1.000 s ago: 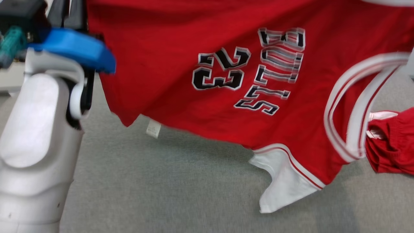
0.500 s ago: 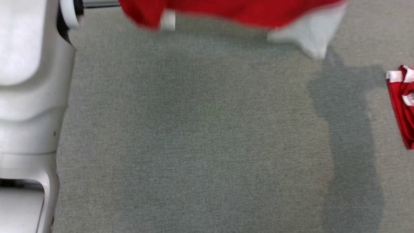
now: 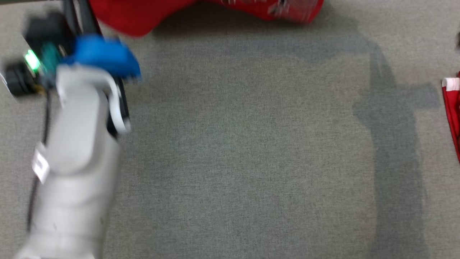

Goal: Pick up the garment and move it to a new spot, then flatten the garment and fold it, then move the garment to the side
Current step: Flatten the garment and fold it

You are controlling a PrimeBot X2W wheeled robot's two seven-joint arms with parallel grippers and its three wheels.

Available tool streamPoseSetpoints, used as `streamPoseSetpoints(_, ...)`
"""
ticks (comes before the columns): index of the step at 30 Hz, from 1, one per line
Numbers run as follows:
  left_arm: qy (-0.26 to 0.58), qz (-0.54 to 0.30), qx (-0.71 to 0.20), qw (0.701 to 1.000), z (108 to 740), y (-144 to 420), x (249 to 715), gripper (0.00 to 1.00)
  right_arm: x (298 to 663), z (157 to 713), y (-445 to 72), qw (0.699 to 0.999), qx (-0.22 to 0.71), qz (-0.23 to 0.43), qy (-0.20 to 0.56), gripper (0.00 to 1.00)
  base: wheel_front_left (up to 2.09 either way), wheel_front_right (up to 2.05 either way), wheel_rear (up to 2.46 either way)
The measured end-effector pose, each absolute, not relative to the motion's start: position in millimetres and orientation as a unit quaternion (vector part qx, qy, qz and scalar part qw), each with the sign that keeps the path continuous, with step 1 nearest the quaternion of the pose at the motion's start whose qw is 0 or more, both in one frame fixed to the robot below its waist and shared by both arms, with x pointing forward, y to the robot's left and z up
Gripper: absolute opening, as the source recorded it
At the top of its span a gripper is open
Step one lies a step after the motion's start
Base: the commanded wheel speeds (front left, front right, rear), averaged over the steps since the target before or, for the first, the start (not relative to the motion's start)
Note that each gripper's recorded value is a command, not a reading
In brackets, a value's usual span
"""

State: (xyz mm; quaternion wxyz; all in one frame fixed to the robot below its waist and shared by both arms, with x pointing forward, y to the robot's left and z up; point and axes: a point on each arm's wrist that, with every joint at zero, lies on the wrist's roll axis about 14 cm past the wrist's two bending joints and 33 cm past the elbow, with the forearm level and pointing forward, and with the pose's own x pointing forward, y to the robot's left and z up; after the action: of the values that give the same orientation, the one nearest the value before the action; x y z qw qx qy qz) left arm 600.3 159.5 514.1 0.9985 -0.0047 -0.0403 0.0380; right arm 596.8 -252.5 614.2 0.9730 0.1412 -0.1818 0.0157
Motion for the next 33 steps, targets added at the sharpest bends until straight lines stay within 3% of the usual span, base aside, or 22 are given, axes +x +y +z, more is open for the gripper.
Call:
streamPoseSetpoints(5,0.05,0.071,-0.045,0.995,445,169,536,0.0,554,546,-247,0.978,0.182,0.003,-0.101,0.0,0.0,0.0,0.0)
streamPoseSetpoints(10,0.096,0.09,-0.067,0.989,417,177,475,0.0,500,503,-246,0.979,0.197,-0.012,-0.04,0.0,0.0,0.0,0.0)
streamPoseSetpoints(26,0.157,0.101,-0.101,0.977,389,188,340,0.0,360,449,-228,0.977,0.203,-0.023,0.052,0.0,0.0,0.0,0.0)
streamPoseSetpoints(33,0.166,0.089,-0.111,0.976,383,182,311,0.0,328,438,-226,0.975,0.212,-0.032,0.064,0.0,0.0,0.0,0.0)
